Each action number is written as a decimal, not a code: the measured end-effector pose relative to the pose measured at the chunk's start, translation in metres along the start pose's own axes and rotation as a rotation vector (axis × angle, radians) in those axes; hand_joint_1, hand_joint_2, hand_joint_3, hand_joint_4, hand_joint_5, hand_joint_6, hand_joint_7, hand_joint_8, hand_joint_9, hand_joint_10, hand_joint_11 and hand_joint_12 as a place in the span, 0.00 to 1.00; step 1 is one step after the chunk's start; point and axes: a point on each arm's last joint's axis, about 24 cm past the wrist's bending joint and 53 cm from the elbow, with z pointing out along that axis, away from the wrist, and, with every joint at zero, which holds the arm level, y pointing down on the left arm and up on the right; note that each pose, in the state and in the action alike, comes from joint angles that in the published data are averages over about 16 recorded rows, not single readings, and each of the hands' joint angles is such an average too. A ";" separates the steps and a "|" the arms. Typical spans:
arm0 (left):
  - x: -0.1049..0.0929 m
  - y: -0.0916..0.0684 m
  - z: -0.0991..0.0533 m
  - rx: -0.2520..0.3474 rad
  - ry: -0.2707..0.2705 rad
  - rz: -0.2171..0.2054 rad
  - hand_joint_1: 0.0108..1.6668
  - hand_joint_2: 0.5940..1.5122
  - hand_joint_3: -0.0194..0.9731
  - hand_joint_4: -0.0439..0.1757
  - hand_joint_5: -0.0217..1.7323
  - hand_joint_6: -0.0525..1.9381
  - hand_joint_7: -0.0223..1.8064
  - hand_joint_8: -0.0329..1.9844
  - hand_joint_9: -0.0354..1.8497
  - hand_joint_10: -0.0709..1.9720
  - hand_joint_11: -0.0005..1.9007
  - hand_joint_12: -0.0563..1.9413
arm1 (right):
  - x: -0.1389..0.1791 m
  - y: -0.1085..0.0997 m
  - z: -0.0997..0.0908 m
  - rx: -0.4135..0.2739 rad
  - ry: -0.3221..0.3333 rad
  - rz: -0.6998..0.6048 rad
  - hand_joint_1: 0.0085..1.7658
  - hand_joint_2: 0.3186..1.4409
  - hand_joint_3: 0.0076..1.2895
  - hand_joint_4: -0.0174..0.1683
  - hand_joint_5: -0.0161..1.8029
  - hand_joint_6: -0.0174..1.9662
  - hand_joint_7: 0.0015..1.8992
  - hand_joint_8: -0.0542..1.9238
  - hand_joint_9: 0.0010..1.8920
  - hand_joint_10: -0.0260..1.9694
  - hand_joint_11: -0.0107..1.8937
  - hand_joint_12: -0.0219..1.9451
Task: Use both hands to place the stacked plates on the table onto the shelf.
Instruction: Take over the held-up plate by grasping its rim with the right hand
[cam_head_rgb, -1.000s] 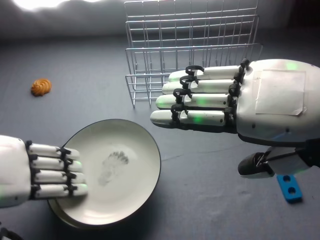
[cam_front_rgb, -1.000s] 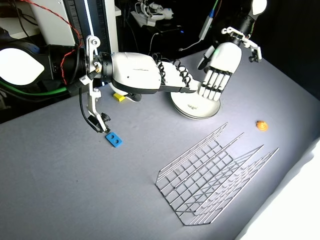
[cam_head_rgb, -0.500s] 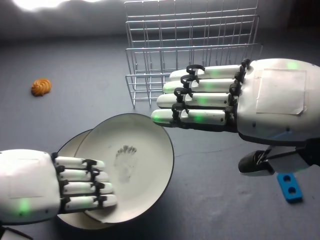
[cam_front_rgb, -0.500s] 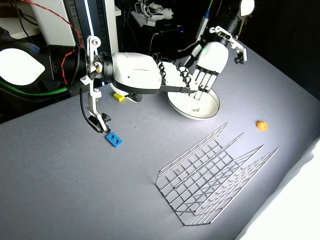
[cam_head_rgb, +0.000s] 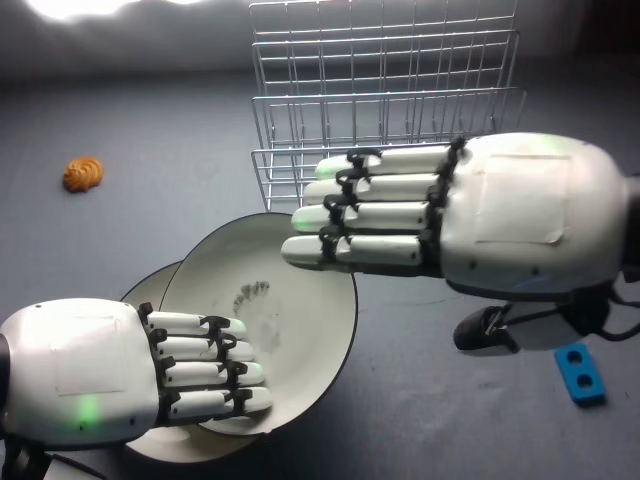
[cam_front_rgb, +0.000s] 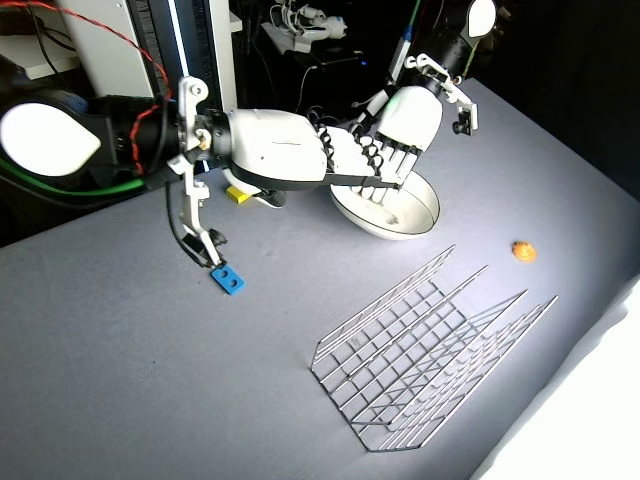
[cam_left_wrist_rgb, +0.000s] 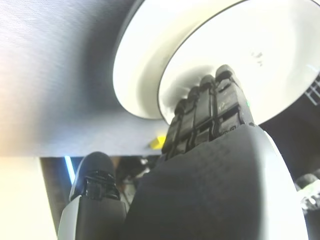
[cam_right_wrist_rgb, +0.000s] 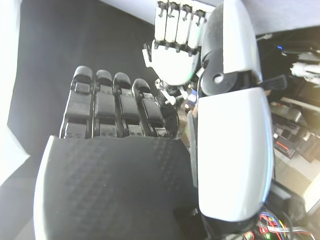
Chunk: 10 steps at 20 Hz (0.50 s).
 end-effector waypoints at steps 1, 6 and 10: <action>-0.001 -0.001 0.001 0.002 -0.002 -0.002 0.01 0.67 0.03 0.15 0.01 0.02 0.01 0.01 0.03 0.04 0.01 0.04 | 0.003 0.000 0.004 -0.003 0.004 -0.007 0.66 0.54 0.00 0.12 0.02 0.02 0.01 0.03 0.01 0.01 0.01 0.02; -0.002 -0.005 0.003 0.011 -0.008 -0.009 0.01 0.67 0.03 0.15 0.01 0.02 0.01 0.01 0.03 0.04 0.01 0.04 | 0.018 -0.004 0.023 -0.009 0.029 -0.049 0.67 0.55 0.00 0.13 0.02 0.02 0.01 0.03 0.01 0.01 0.02 0.02; -0.001 -0.006 0.003 0.016 -0.008 -0.011 0.01 0.67 0.03 0.15 0.01 0.02 0.01 0.01 0.03 0.04 0.01 0.04 | 0.031 -0.008 0.040 -0.015 0.047 -0.080 0.68 0.57 0.00 0.13 0.02 0.02 0.01 0.03 0.01 0.01 0.02 0.03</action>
